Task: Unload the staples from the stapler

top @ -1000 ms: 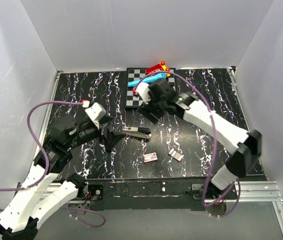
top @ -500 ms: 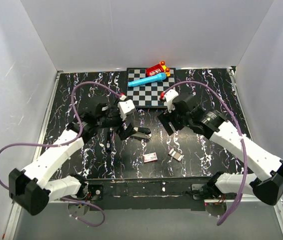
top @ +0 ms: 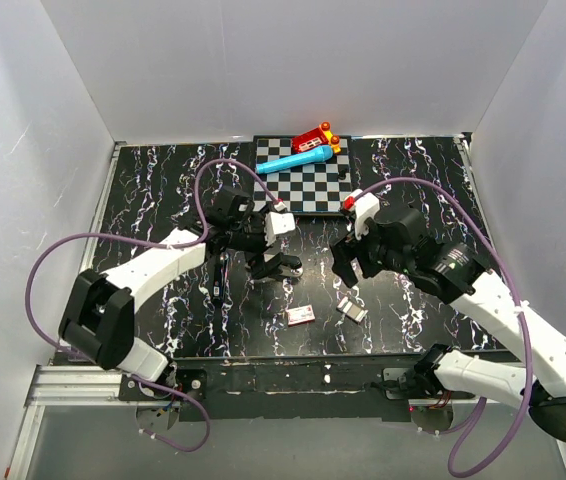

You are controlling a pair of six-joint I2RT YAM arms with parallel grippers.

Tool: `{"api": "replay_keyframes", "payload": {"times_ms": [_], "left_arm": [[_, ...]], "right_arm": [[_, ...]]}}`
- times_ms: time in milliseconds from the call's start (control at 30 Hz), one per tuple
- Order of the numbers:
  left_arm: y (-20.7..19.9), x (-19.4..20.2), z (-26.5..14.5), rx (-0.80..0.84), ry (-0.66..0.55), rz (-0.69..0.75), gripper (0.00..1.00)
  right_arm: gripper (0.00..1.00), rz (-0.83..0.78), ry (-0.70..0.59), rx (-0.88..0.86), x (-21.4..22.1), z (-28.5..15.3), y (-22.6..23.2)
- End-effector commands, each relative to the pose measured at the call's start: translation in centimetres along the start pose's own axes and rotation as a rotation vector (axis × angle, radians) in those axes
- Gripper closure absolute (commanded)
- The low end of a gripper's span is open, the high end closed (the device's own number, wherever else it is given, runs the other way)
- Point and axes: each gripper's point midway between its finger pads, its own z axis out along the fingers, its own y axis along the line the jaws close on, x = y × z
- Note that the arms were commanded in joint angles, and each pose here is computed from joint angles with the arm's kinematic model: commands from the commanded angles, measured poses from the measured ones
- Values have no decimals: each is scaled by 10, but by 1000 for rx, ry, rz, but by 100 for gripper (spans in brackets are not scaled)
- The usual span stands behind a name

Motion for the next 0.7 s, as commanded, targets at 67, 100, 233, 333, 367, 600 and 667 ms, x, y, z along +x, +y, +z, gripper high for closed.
{"api": "replay_keyframes", "payload": {"times_ms": [67,100,233,333,367,600,667], "left_arm": [[23,-7,15,-43,-23,129,2],[24,-6,19,-43,-24,139,2],[29,1,31,-24,-5,140,2],[33,9,40,-18,21,142,2],[34,11,42,-15,27,145,2],[40,23,54,-9,73,152,2],[39,26,58,1,80,150,3]], "right_arm": [[8,34,-40,-80,-2,6,16],[8,36,-41,-93,0,7,18],[8,34,-33,-134,3,11,25],[7,28,-31,-146,4,13,27],[7,27,-31,-147,4,13,28],[7,19,-33,-170,3,14,32],[7,20,-34,-172,3,15,32]]}}
